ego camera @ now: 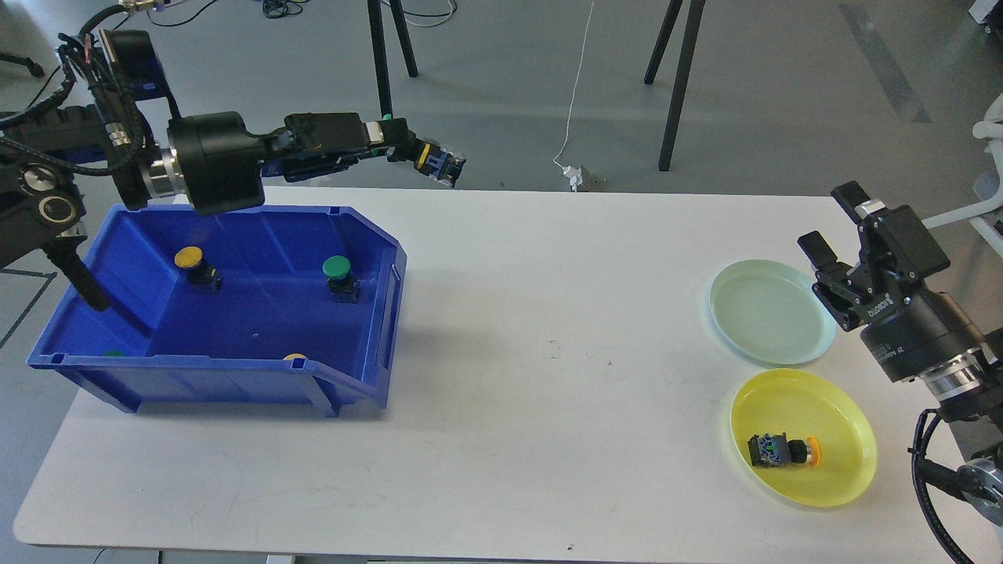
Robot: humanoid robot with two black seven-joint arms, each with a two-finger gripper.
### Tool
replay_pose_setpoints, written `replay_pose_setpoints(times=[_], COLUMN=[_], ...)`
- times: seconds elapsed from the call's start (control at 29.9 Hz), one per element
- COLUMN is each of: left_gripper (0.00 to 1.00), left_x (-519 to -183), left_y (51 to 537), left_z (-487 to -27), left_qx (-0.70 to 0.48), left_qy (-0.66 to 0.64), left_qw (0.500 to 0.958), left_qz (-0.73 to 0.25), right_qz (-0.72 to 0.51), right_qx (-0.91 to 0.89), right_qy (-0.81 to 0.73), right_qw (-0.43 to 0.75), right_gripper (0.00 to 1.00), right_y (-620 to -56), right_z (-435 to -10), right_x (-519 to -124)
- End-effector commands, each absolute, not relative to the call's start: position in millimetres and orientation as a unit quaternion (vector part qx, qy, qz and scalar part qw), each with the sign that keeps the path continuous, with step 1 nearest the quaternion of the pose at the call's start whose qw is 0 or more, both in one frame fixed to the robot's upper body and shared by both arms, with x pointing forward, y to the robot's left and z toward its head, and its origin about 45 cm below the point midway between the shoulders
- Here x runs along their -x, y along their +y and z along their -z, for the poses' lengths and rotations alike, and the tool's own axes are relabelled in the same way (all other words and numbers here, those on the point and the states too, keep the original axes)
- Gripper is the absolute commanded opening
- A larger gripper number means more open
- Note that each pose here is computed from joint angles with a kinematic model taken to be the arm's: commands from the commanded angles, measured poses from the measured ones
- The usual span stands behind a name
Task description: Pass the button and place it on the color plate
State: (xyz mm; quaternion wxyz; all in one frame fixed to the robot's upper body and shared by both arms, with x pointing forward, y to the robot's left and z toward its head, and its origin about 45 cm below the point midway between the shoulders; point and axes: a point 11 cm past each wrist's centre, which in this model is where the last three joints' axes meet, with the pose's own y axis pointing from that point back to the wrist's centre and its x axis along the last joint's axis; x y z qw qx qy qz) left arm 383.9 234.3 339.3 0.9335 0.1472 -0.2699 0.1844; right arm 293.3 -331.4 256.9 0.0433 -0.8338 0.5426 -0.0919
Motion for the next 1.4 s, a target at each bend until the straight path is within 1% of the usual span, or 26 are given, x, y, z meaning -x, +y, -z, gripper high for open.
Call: replay_pose_setpoints(times=[0.0, 0.07, 0.17, 0.27, 0.4, 0.5, 0.6, 0.74, 0.84, 1.04, 1.24, 1.37], left_gripper=[0.16, 0.16, 0.16, 0.16, 0.16, 0.16, 0.17, 0.17, 0.17, 0.18, 0.18, 0.18], left_x=[-389.7, -395.6, -404.5, -407.8, -407.9, -407.9, -407.5, -406.9, -406.8, -406.7, -406.7, -406.7], left_y=[207.5, 198.5, 183.2, 182.8, 182.9, 183.5, 181.5, 179.7, 179.0, 179.0, 179.0, 179.0], left_z=[-319.6, -300.6, -283.1, -284.0, -284.5, -284.1, -283.8, -283.5, -283.3, -283.2, -283.2, -283.2], left_qx=[-0.118, -0.102, -0.089, -0.084, -0.083, -0.084, -0.083, -0.083, -0.083, -0.083, -0.083, -0.083], left_qy=[-0.236, -0.201, -0.172, -0.17, -0.17, -0.17, -0.169, -0.17, -0.171, -0.171, -0.171, -0.171], left_qw=[0.948, 0.955, 0.96, 0.959, 0.959, 0.959, 0.96, 0.96, 0.96, 0.96, 0.96, 0.96], left_qz=[-0.18, -0.193, -0.203, -0.21, -0.21, -0.21, -0.209, -0.206, -0.205, -0.205, -0.205, -0.205], right_qz=[0.063, 0.049, 0.02, -0.025, -0.153, -0.236, -0.274, -0.294, -0.307, -0.313, -0.308, -0.309], right_qx=[0.866, 0.88, 0.905, 0.917, 0.911, 0.89, 0.872, 0.867, 0.873, 0.887, 0.89, 0.89], right_qy=[0.488, 0.462, 0.417, 0.386, 0.344, 0.334, 0.337, 0.33, 0.316, 0.285, 0.276, 0.272], right_qw=[0.094, 0.1, 0.086, 0.097, 0.167, 0.202, 0.225, 0.231, 0.211, 0.187, 0.19, 0.193], right_gripper=[0.99, 0.99, 0.99, 0.99, 0.99, 0.99, 0.99, 0.99, 0.99, 0.99, 0.99, 0.97], right_y=[-316.0, -301.8, -272.7, -244.8, -206.5, -194.3, -183.1, -170.5, -156.0, -128.0, -120.1, -115.6], right_z=[-287.3, -290.2, -278.4, -261.8, -240.6, -230.8, -228.2, -228.5, -220.9, -221.9, -229.5, -230.7], right_x=[-314.7, -326.1, -333.6, -340.5, -348.5, -355.0, -364.4, -371.0, -368.5, -367.7, -370.9, -370.5])
